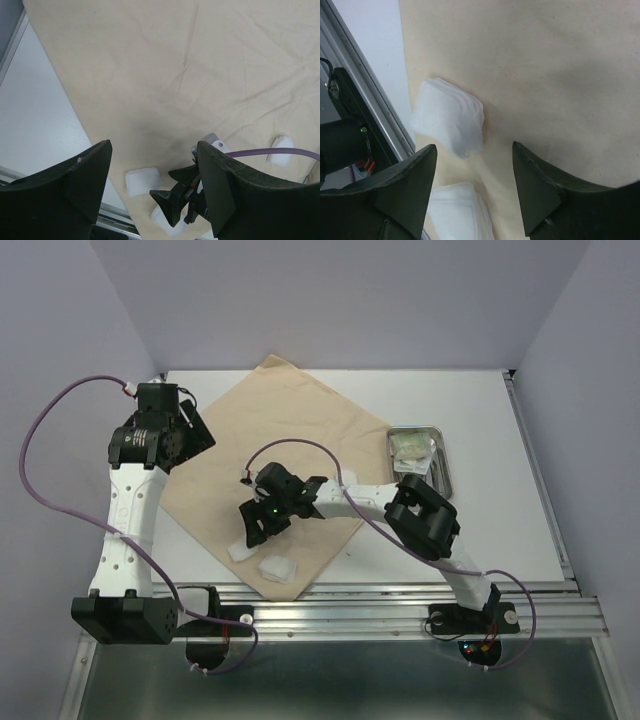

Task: Prepare the surgical pack
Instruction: Pick up the medical item from the surgical kit.

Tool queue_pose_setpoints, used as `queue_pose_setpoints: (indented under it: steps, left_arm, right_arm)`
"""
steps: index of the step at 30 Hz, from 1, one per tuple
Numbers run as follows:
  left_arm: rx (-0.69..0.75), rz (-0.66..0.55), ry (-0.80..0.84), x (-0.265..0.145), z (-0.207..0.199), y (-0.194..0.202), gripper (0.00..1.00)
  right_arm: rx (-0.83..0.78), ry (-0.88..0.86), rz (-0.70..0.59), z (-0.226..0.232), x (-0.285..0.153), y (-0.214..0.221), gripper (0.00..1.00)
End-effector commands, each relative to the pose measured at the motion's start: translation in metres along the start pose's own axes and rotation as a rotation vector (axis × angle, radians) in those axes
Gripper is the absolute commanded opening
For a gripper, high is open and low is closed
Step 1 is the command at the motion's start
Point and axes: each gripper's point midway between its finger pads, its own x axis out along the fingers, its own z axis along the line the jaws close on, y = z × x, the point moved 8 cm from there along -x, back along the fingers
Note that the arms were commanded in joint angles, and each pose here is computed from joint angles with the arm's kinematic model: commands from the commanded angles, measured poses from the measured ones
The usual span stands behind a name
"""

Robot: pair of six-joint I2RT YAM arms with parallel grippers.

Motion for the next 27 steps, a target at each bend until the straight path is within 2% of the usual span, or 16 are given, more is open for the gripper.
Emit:
queue_pose_setpoints:
  steps: [1,10,16,17,24,27]
  left_arm:
    - [-0.002,-0.020,-0.010,-0.004,0.005,0.001,0.80]
    - [0.005,-0.013,-0.006,-0.002,0.007,0.004,0.80]
    - [0.007,-0.013,-0.008,-0.002,0.008,0.005,0.80]
    - [0.007,-0.012,-0.008,-0.001,0.008,0.006,0.80]
    - [0.008,-0.012,-0.008,0.000,0.008,0.006,0.80]
    - [0.010,-0.015,-0.008,0.001,0.008,0.007,0.80]
  right_arm:
    - [-0.012,-0.078,-0.040,0.014,0.007,-0.014,0.67]
    - [0.012,-0.092,-0.011,0.012,0.024,-0.008,0.49]
    - [0.008,-0.099,-0.027,0.017,0.018,-0.013,0.28]
    - [0.001,-0.102,-0.039,0.020,0.014,-0.015,0.22]
    - [-0.042,-0.081,-0.105,0.031,-0.007,-0.029,0.01]
    - [-0.083,-0.089,-0.108,0.033,-0.021,-0.034,0.01]
